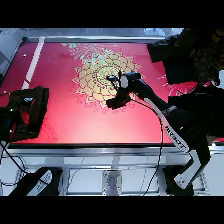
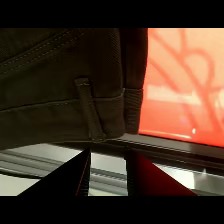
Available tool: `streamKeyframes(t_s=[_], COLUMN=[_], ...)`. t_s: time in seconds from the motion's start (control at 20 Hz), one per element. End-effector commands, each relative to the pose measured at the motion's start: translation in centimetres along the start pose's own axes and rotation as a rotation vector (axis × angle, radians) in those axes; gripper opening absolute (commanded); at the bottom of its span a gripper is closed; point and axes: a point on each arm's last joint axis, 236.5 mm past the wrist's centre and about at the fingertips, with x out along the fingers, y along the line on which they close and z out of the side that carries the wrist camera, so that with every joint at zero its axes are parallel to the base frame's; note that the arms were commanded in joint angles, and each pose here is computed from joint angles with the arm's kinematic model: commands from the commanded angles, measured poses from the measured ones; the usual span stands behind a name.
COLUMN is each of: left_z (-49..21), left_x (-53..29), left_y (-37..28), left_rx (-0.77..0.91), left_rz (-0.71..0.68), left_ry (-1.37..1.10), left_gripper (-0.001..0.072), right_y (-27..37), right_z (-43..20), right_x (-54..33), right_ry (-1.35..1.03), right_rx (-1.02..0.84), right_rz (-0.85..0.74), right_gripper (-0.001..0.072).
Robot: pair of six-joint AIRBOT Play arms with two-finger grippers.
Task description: Fold the clothes and pants, and hang the long-sleeved shirts on hangers.
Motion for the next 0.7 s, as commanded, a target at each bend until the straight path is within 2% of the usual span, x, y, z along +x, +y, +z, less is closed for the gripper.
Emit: streamKeyframes(t_s=[0.0,0.05,0.1,0.2,0.25,0.65], left_z=[-0.1,-0.1,-0.1,0.3,0.5,1.1], left_x=[0.1,0.1,0.1,0.3,0.4,2.3], left_y=[1.3,1.4,1.7,1.8,1.7,-0.3], left_rx=[0.002,0.004,0.010,0.019,0.021,0.055], left_rz=[0.066,0.070,0.082,0.091,0.089,0.042], left_ry=[-0.032,-0.031,-0.030,-0.052,-0.063,-0.082], left_gripper=[0.0273,0.0281,0.0293,0.0437,0.0466,0.0465], right_y=[0.9,0.8,0.8,0.8,0.8,0.8], right_z=[0.4,0.4,0.4,0.4,0.4,0.4], right_x=[0.1,0.1,0.1,0.1,0.1,0.1], right_ry=[-0.022,-0.022,-0.020,-0.021,-0.021,-0.021], right_rx=[-0.033,-0.033,-0.033,-0.033,-0.033,-0.032], right_rz=[0.006,0.005,0.004,0.004,0.004,0.005], right_gripper=[0.0418,0.0453,0.0453,0.0453,0.0453,0.0453])
